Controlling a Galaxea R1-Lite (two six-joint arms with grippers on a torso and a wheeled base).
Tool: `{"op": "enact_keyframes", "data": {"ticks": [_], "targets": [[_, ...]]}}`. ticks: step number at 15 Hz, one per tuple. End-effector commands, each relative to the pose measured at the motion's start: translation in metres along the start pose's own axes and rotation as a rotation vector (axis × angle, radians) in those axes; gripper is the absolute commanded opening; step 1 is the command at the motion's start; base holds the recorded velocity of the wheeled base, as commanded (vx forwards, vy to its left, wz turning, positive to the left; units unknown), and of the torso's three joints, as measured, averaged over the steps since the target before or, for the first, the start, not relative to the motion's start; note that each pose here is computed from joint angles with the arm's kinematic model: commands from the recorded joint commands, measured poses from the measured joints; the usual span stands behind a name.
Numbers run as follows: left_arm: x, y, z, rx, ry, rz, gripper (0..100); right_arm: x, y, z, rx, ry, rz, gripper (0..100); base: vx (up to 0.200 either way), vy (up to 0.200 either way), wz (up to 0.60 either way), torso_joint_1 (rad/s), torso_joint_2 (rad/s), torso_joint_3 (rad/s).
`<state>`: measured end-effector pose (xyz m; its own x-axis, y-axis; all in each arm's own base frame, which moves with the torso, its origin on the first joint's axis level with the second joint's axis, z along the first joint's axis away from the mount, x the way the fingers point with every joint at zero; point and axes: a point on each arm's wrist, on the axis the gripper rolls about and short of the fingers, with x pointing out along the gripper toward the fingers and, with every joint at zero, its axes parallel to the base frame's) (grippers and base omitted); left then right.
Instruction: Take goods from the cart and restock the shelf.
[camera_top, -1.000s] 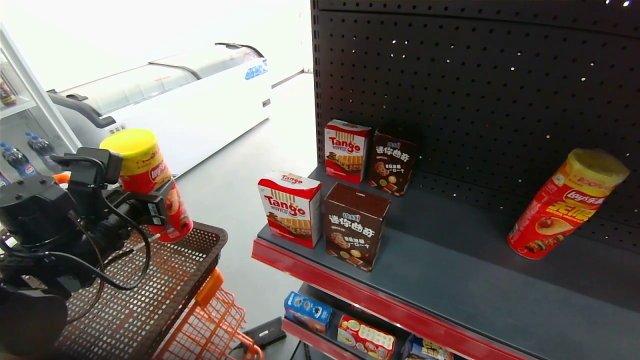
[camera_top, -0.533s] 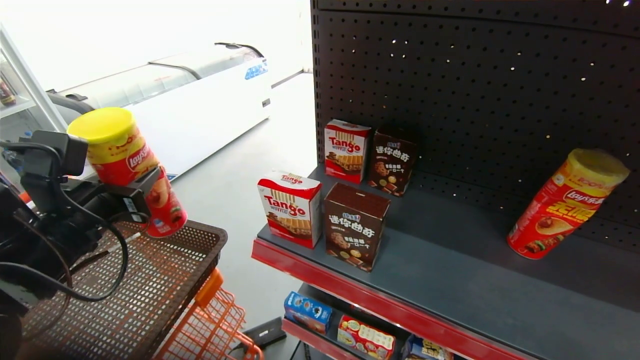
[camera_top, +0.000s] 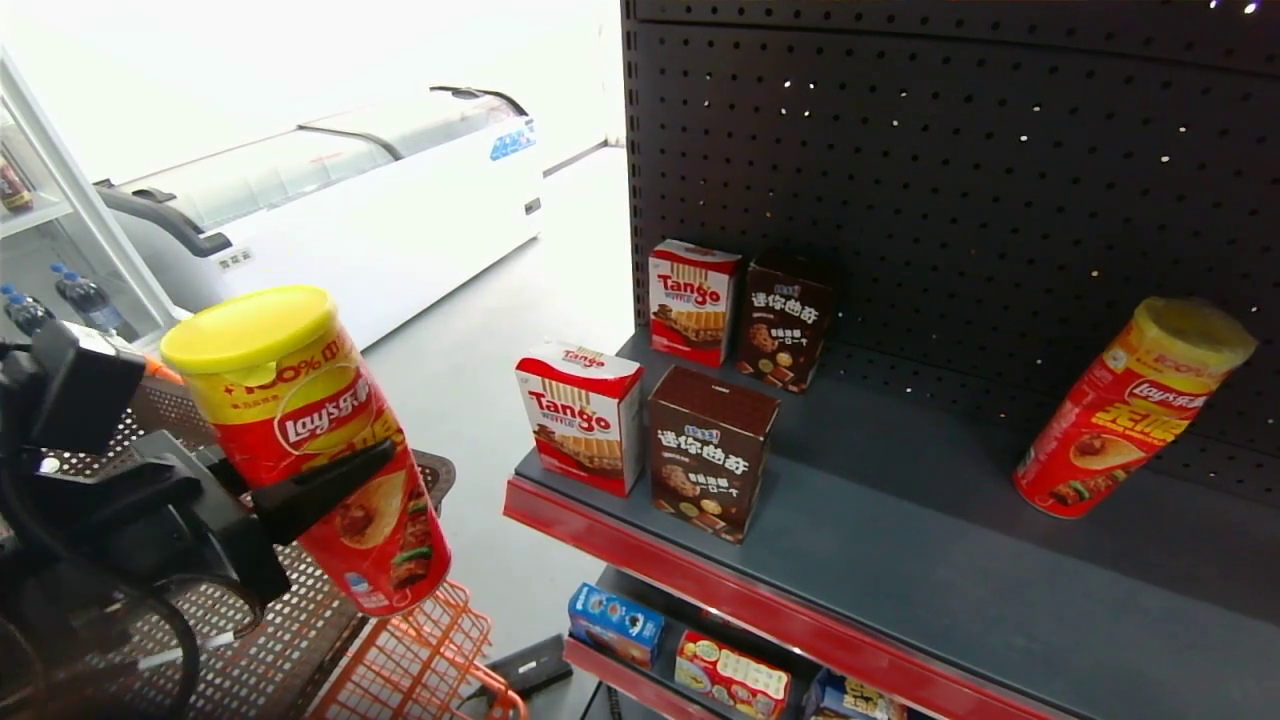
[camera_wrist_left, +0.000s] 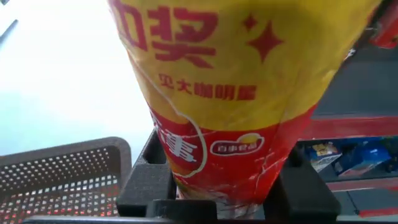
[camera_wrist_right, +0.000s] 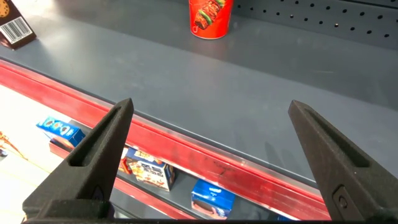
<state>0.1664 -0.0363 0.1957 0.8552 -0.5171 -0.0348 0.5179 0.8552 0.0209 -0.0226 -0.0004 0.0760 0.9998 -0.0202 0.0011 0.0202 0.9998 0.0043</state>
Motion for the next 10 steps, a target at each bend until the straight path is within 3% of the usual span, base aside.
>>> {"op": "enact_keyframes", "data": {"ticks": [1, 5, 10], "targets": [[-0.01, -0.005, 0.01, 0.018, -0.052, -0.018, 0, 0.0, 0.0, 0.0, 0.0, 0.001, 0.0, 100, 0.0, 0.0, 0.0, 0.0, 0.0, 0.0], [-0.007, -0.004, 0.016, 0.03, -0.074, -0.057, 0, 0.0, 0.0, 0.0, 0.0, 0.001, -0.001, 100, 0.0, 0.0, 0.0, 0.0, 0.0, 0.0], [0.012, 0.01, 0.03, 0.047, -0.091, -0.059, 0, 0.0, 0.0, 0.0, 0.0, 0.0, 0.0, 100, 0.0, 0.0, 0.0, 0.0, 0.0, 0.0]]}}
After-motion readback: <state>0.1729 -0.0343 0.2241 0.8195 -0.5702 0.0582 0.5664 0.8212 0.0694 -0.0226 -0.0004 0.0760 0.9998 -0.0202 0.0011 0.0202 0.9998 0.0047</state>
